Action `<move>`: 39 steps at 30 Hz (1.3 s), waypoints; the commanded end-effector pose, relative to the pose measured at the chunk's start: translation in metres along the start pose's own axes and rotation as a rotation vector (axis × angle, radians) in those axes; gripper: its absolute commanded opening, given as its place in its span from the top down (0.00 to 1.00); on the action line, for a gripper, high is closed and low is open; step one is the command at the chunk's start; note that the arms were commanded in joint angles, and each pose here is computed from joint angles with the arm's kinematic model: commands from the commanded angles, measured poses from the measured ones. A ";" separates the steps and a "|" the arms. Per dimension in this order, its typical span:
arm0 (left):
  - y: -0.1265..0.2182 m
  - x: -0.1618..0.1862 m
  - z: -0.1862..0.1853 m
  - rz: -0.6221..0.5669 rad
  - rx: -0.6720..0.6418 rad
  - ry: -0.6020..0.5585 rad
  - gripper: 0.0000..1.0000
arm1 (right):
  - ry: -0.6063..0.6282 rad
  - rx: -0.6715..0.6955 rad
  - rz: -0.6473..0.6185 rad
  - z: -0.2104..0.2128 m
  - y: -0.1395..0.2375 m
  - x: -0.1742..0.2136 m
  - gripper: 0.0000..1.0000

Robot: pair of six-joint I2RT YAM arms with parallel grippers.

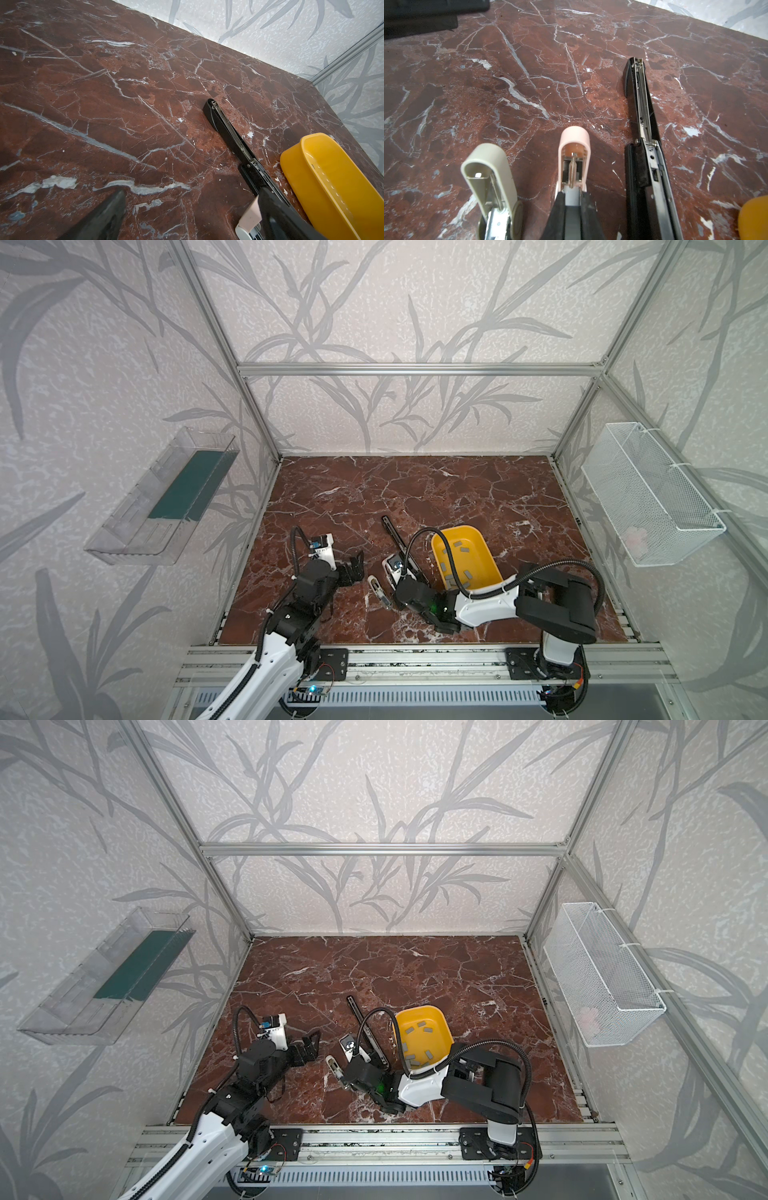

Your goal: Load the staples into the stapler

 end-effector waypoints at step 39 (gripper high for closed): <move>0.001 -0.005 -0.003 -0.023 0.006 -0.006 0.01 | -0.002 -0.001 -0.030 0.010 0.005 -0.003 0.90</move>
Point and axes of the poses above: each gripper's point midway between its finger pads, its own y axis back along the fingers, its own z axis along the line the jaws close on, x = y × z, the point moved 4 cm from there along y, back along the fingers, and after that the axes turned 5 degrees about -y, right-handed, at the moved point
